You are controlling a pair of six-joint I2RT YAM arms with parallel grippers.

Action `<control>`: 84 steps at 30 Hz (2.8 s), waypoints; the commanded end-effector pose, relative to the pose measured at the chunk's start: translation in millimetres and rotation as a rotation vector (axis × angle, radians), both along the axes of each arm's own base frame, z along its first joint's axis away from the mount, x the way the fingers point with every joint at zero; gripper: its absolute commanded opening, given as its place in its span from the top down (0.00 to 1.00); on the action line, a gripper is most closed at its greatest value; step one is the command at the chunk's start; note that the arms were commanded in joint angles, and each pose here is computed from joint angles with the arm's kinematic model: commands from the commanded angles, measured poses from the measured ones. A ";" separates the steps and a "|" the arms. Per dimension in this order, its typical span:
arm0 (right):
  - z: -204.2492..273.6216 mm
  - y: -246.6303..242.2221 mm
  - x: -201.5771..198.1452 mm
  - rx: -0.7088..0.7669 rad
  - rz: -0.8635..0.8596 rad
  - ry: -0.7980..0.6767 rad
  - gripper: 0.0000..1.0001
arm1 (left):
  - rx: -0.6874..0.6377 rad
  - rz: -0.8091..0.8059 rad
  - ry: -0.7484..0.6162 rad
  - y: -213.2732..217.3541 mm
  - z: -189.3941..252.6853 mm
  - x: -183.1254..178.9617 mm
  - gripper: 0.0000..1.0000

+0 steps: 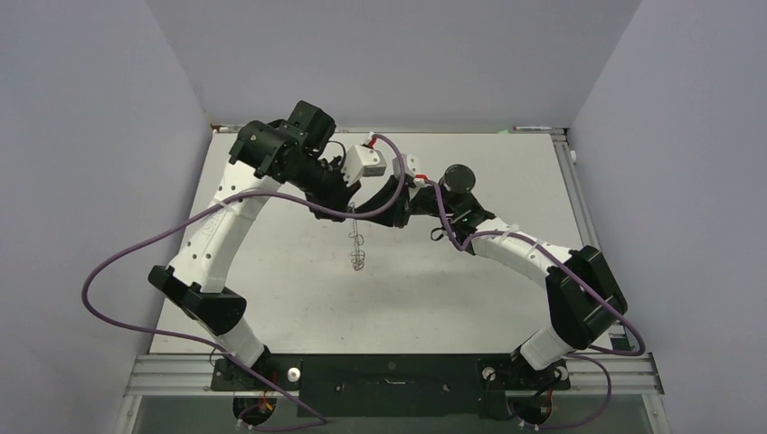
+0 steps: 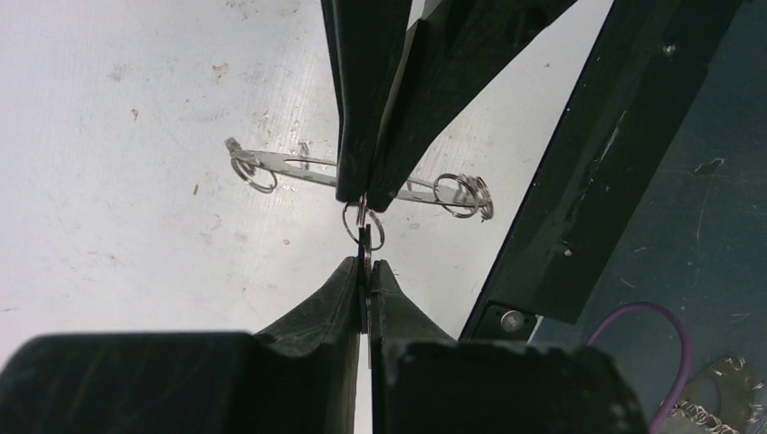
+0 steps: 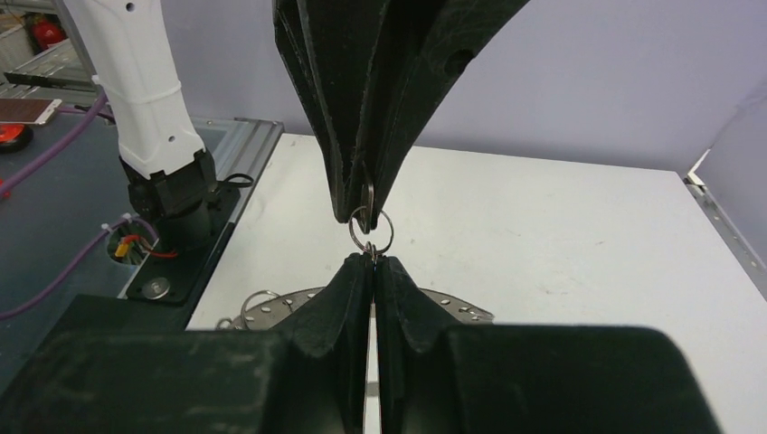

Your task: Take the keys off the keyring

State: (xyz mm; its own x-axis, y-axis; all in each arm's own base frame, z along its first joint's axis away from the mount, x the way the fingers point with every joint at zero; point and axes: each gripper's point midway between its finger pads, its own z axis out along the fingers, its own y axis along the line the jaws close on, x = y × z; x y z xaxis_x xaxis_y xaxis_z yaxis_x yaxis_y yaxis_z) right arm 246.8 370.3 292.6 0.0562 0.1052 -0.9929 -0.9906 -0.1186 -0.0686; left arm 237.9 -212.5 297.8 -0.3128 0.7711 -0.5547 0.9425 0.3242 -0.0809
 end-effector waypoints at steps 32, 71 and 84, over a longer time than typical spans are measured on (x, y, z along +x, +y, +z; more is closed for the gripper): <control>55.3 -29.6 23.9 0.298 -0.162 0.196 0.87 | -0.229 0.245 -0.168 9.2 30.5 44.6 1.00; 33.6 24.1 26.2 -0.056 -0.188 -0.089 0.64 | -0.192 0.069 -0.227 1.1 37.7 31.1 1.00; 28.8 18.8 34.1 -0.079 -0.247 -0.150 0.95 | -0.179 0.129 -0.221 13.7 33.9 38.1 1.00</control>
